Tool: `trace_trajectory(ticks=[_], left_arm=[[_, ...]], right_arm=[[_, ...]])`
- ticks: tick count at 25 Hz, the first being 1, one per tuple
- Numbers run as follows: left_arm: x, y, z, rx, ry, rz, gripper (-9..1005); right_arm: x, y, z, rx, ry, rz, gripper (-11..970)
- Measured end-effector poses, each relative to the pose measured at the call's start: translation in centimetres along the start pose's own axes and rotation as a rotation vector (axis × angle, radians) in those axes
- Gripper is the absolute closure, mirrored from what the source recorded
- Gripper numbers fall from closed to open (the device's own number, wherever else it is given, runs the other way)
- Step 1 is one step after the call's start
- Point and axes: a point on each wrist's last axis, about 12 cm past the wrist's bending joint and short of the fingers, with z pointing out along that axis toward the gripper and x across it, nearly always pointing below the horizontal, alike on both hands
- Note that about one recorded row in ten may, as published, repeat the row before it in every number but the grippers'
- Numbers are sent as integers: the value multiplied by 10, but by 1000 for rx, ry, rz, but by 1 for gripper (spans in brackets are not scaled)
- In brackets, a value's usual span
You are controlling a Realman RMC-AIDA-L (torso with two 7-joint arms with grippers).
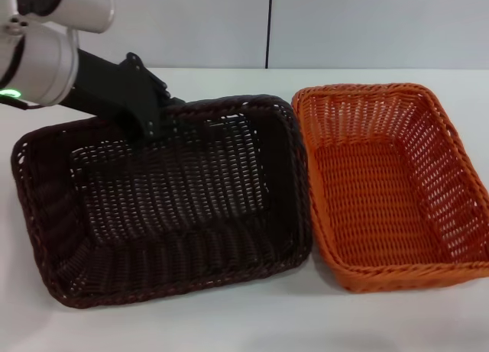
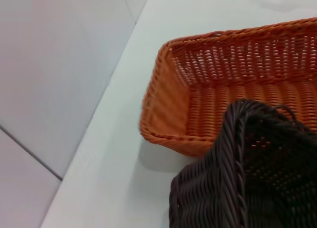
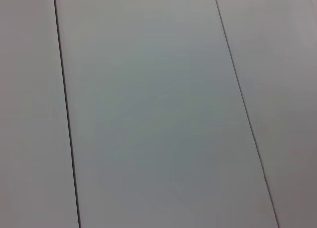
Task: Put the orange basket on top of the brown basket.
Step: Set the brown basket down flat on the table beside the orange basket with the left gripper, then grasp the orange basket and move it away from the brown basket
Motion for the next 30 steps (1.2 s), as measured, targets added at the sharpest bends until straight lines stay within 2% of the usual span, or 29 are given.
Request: trace_trajectory(ticks=[6, 13, 15, 16, 17, 18, 20, 21, 22, 23, 24, 25, 26, 27, 28, 30], left_arm=[[-1, 9, 12, -89, -33, -15, 719], [-3, 13, 14, -121, -39, -17, 671], [-4, 18, 5, -222, -77, -33, 579], [-1, 20, -4, -344, -130, -68, 533], [-1, 20, -4, -344, -130, -68, 487], [0, 21, -8, -396, -162, -89, 441], [10, 20, -19, -602, -293, -190, 299], [28, 12, -30, -818, -416, -317, 228], [28, 12, -30, -818, -416, -317, 228], [38, 7, -32, -906, -444, -363, 228], [53, -3, -36, -1042, -463, -427, 229], [60, -10, -33, -1085, -457, -450, 229], [70, -21, -30, -1150, -450, -486, 229], [90, -43, -16, -1231, -422, -550, 229], [93, -47, -14, -1240, -418, -558, 230], [111, -69, 1, -1291, -397, -607, 230]], right_arm=[[0, 2, 3, -6, -2, 2, 324], [0, -1, 3, 2, -2, -4, 326], [0, -2, 4, 3, -2, -5, 326], [0, -2, 4, 6, -2, -4, 326], [0, -2, 5, 10, -1, -3, 326], [0, -2, 5, 10, -1, -3, 327], [0, -2, 6, 21, -1, 2, 327], [-2, 1, 9, 22, -9, 22, 327], [-2, 1, 9, 22, -9, 22, 328], [-3, 3, 11, 18, -14, 34, 328], [-6, 7, 15, 6, -18, 52, 328], [-8, 12, 18, -14, -18, 70, 328], [-15, 24, 31, -83, -4, 113, 328], [-19, 31, 37, -127, 16, 135, 329], [-19, 31, 37, -127, 16, 135, 329], [-28, 47, 55, -242, 84, 165, 329]])
